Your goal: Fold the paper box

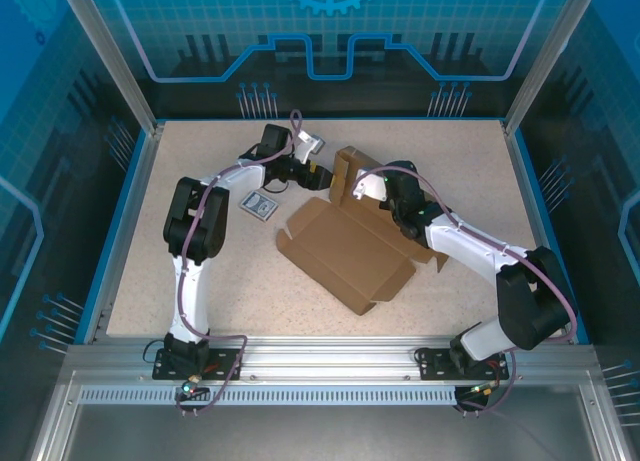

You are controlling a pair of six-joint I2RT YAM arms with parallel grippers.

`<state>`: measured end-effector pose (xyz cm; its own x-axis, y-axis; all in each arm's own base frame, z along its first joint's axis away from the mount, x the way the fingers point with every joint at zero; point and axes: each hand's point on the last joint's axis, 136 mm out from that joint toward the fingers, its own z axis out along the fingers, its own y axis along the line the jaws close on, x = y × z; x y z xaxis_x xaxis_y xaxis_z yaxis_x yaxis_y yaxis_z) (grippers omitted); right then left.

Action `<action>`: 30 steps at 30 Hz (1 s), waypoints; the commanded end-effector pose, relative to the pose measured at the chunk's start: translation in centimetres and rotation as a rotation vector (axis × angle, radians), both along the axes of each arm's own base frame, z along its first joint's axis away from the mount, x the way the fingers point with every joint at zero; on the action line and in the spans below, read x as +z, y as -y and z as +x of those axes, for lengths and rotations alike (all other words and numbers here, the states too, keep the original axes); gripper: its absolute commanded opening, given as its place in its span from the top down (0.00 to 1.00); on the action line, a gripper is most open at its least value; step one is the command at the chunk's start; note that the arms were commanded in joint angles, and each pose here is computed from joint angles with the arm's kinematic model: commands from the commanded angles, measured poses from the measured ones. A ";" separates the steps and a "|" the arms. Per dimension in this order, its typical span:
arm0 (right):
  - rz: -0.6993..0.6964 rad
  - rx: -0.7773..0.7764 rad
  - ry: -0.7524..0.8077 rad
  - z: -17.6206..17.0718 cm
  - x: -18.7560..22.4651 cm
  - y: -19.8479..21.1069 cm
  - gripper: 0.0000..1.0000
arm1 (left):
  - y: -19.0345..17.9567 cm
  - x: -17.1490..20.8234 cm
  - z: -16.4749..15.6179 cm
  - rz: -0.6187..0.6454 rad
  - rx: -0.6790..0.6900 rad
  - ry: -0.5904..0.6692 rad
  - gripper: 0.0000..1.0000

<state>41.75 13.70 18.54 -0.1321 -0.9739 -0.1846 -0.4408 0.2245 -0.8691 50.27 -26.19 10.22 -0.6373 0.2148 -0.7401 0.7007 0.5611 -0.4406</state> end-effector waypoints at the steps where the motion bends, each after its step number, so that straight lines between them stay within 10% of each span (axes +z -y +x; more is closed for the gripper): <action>1: -0.029 0.036 -0.048 -0.4 -1.7 -0.1 0.94 | 0.5 2.7 -0.1 -0.021 -0.046 0.098 0.25; 30: 0.000 0.035 -0.060 -0.5 -1.4 -0.3 0.94 | 1.5 2.7 1.7 0.041 0.030 0.136 0.16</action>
